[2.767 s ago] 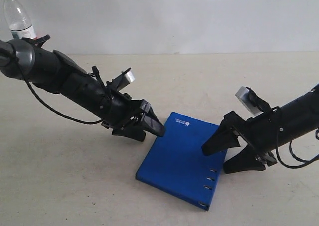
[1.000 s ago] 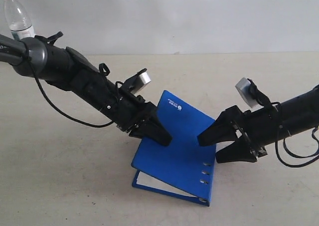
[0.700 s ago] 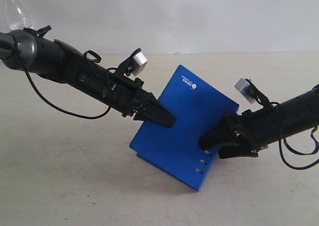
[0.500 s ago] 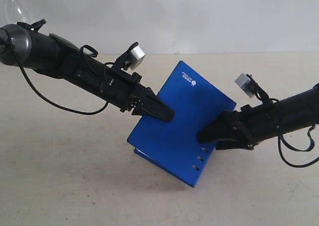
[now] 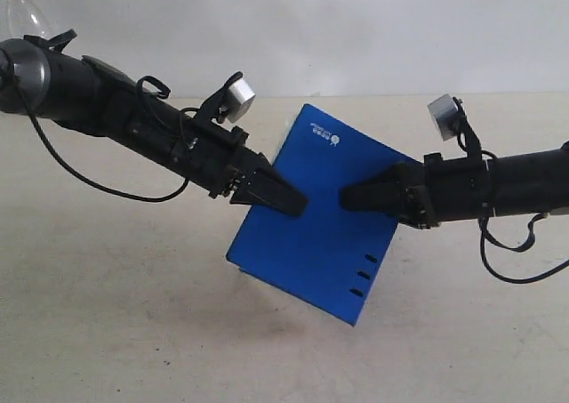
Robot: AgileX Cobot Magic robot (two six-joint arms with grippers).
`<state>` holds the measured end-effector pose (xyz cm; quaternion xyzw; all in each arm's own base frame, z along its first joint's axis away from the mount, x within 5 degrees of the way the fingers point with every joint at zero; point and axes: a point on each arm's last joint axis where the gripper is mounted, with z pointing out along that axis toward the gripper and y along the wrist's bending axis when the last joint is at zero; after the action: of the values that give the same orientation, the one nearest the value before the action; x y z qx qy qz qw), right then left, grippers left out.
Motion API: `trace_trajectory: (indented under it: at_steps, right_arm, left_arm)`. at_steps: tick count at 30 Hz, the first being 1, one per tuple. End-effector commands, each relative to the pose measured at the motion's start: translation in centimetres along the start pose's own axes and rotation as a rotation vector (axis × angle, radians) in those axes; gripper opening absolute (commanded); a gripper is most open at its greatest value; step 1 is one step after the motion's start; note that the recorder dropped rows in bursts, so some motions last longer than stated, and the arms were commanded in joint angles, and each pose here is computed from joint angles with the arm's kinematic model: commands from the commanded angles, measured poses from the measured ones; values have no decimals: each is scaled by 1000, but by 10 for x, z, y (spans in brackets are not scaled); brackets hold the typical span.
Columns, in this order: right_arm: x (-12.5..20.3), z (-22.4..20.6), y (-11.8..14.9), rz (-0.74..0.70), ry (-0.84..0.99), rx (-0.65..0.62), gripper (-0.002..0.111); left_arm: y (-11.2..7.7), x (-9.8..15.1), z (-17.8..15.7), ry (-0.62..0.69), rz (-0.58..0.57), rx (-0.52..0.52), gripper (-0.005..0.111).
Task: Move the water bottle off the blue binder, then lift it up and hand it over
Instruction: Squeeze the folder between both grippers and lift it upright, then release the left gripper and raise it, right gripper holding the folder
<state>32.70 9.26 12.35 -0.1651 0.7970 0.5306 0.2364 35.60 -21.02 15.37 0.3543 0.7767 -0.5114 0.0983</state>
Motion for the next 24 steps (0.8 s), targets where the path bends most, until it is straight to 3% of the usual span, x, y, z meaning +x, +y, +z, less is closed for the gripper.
trace_trajectory:
  at_steps: [1, 2, 5, 8, 9, 11, 14, 15, 18, 20, 21, 22, 24]
  right_arm:
    - [4, 15, 16, -102, 50, -90, 13]
    - [5, 16, 18, -124, 56, -95, 2]
    - [5, 16, 18, -135, 56, -95, 0]
    - [5, 16, 18, -135, 56, -95, 0]
    - [5, 17, 17, -136, 57, -85, 0]
    - [5, 17, 15, -136, 59, -65, 0]
    - [5, 17, 13, -137, 60, -48, 0]
    - [5, 17, 12, -138, 64, -29, 0]
    - [6, 17, 8, -148, 70, 6, 0]
    - [6, 17, 9, -149, 70, 3, 0]
    - [5, 16, 10, -155, 71, 3, 0]
    - [5, 16, 11, -164, 79, 2, 0]
    - [2, 12, 18, -198, 86, 3, 0]
  left_arm:
    - [-6, -2, 0, 9, -2, 14, 5]
    - [-6, -1, 0, 17, 1, 10, 7]
    - [-6, -1, 0, 25, 4, 7, 21]
    - [-5, -1, 0, 23, -26, 1, 58]
    - [-1, -2, -1, 7, -55, -35, 60]
    - [13, -6, -9, -57, -78, -159, 58]
    - [31, -23, -51, -279, -108, -382, 56]
    - [31, -32, -70, -391, -109, -424, 56]
    - [20, -45, -97, -527, -59, -437, 56]
    - [9, -48, -105, -516, 22, -498, 36]
    - [7, -47, -110, -520, 38, -557, 11]
    - [5, -46, -112, -518, 54, -585, 5]
    - [3, -44, -119, -539, 51, -669, 4]
